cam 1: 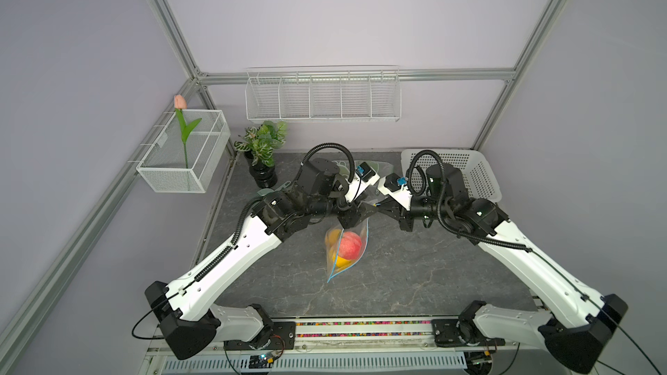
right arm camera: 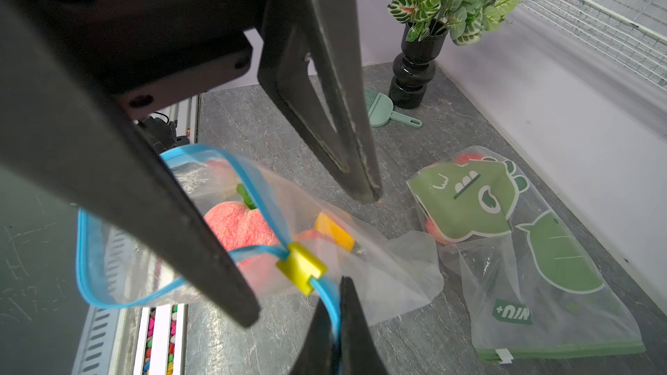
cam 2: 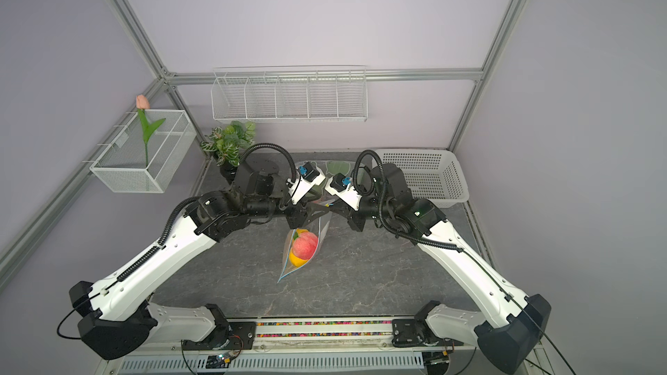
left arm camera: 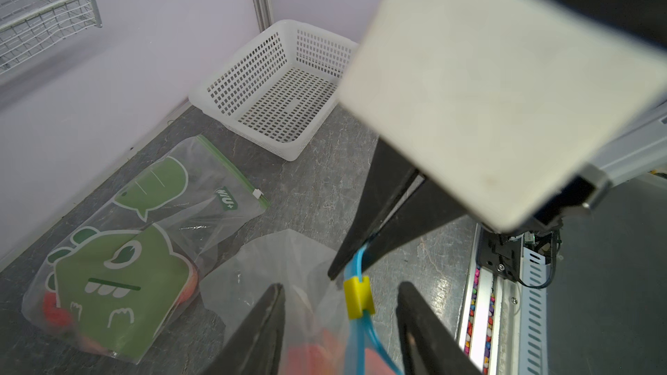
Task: Place the peach in a zip-top bag and seal the zipper
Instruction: Zip the zipper on the zipper food storage bag.
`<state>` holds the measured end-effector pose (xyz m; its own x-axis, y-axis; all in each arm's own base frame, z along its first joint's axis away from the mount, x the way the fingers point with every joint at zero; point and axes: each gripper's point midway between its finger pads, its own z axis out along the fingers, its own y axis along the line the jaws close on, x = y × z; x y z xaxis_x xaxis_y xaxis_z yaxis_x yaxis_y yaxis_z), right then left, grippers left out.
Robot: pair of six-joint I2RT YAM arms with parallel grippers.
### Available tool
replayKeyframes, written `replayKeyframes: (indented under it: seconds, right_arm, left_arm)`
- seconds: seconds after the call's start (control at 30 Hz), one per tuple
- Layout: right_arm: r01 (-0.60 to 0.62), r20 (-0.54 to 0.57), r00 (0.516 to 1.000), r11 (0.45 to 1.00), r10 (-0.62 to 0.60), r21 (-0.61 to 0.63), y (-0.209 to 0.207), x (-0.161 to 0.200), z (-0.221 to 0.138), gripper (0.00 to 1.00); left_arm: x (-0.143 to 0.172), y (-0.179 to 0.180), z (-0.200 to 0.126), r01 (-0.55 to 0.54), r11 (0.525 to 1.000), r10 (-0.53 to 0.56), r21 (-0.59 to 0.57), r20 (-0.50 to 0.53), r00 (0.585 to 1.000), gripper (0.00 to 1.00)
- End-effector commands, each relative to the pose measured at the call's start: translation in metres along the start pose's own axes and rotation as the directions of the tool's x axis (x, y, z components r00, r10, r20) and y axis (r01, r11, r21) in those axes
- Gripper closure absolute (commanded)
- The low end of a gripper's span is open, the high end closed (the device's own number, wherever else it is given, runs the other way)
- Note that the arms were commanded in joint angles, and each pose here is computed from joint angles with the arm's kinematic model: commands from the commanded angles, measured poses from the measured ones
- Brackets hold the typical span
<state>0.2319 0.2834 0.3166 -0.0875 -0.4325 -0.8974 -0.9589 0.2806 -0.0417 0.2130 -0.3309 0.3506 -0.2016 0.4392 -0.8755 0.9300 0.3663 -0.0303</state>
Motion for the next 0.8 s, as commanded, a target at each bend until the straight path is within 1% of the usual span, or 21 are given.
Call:
replayKeyframes:
  seconds: [0.0, 0.07, 0.17, 0.3, 0.4, 0.5, 0.77]
  right_arm:
    - [0.007, 0.041, 0.999, 1.000, -0.006, -0.022, 0.003, -0.014, 0.000, 0.93]
    - [0.003, 0.041, 0.999, 1.000, -0.002, -0.026, 0.003, -0.014, 0.000, 0.93]
    - [0.002, 0.043, 0.999, 1.000, -0.001, -0.026, 0.003, -0.014, 0.001, 0.93]
    - [0.003, 0.045, 0.999, 1.000, -0.002, -0.030, 0.004, -0.015, 0.001, 0.93]
    - [0.000, 0.041, 0.999, 1.000, 0.002, -0.028, 0.003, -0.014, 0.002, 0.93]
    - [-0.004, 0.035, 0.999, 1.000, 0.005, -0.022, 0.001, -0.012, 0.003, 0.93]
    - [-0.041, 0.011, 0.999, 0.998, 0.041, 0.045, -0.014, -0.007, 0.006, 0.93]
  left_arm:
    - [0.002, 0.002, 0.005, -0.036, 0.999, 0.036, -0.014, -0.009, 0.999, 0.51]
    - [0.003, 0.003, 0.007, -0.038, 0.999, 0.038, -0.018, -0.015, 0.999, 0.53]
    - [0.007, 0.004, 0.011, -0.042, 0.999, 0.041, -0.023, -0.038, 0.998, 0.58]
    - [0.008, 0.005, 0.014, -0.047, 0.998, 0.046, -0.028, -0.053, 0.998, 0.68]
    - [0.007, 0.005, 0.014, -0.048, 0.998, 0.047, -0.028, -0.055, 0.997, 0.79]
    - [0.005, 0.004, 0.011, -0.051, 0.998, 0.050, -0.027, -0.048, 0.998, 0.86]
    - [0.003, 0.002, 0.003, -0.051, 0.998, 0.049, -0.025, -0.044, 0.998, 0.87]
